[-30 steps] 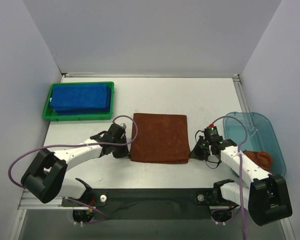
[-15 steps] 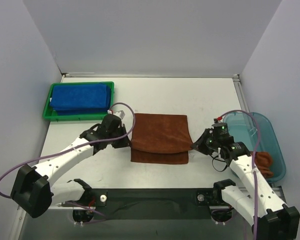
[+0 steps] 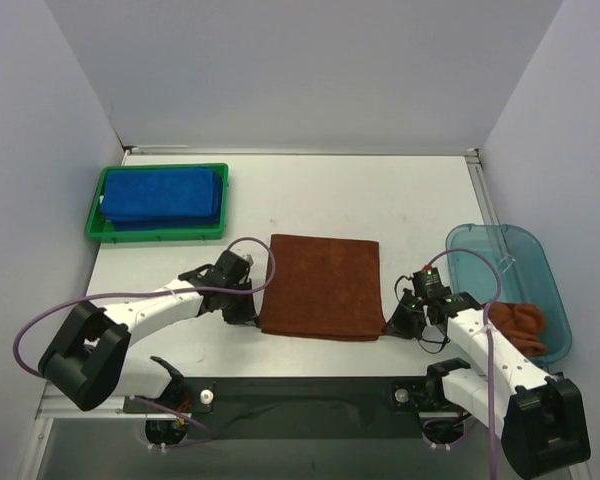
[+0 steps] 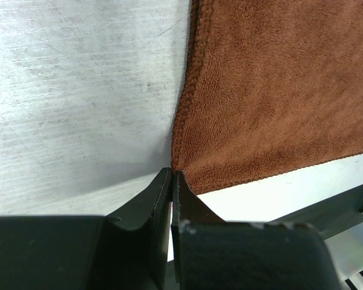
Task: Fold and stack the towels
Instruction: Fold the towel
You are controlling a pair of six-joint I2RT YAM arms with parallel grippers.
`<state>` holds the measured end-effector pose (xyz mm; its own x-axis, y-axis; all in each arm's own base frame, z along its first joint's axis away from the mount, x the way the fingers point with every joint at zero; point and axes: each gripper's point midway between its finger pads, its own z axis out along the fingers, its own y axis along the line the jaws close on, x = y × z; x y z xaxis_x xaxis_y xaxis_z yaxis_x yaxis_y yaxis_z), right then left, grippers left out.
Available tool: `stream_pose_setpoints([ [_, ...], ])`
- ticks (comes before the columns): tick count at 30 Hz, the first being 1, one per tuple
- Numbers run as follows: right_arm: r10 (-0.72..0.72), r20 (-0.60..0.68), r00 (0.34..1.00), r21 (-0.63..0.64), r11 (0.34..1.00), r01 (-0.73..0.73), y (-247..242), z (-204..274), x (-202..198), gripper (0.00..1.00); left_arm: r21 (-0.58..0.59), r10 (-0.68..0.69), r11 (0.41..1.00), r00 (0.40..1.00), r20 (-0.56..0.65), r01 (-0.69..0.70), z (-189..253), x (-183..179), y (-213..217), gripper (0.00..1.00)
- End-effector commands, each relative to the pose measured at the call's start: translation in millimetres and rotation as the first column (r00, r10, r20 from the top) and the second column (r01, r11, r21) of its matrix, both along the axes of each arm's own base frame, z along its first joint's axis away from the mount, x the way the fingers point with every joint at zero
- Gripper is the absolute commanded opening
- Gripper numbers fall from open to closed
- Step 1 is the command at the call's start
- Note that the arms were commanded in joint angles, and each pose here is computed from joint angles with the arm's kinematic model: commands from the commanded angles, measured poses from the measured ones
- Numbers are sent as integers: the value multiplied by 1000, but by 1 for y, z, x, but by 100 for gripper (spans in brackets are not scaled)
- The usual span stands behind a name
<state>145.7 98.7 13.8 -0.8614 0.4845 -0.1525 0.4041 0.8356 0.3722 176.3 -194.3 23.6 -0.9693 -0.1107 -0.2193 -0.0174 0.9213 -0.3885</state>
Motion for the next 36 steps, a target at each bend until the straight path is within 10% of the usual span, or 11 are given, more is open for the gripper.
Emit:
stream_pose_setpoints([
  [1,-13,-31,999,-37,999,12,-8,-9,-6,0,2,-11,1000,1000,16,11,-6,3,0,0],
  [23,39,-113,993,-4,999,-40,-1,-18,-19,4,26,-25,999,1000,-3,25,-13,-7,8,2],
  [36,152,-3,988,30,988,-152,12,30,-23,35,-16,-5,1000,991,133,7,41,2,11,58],
])
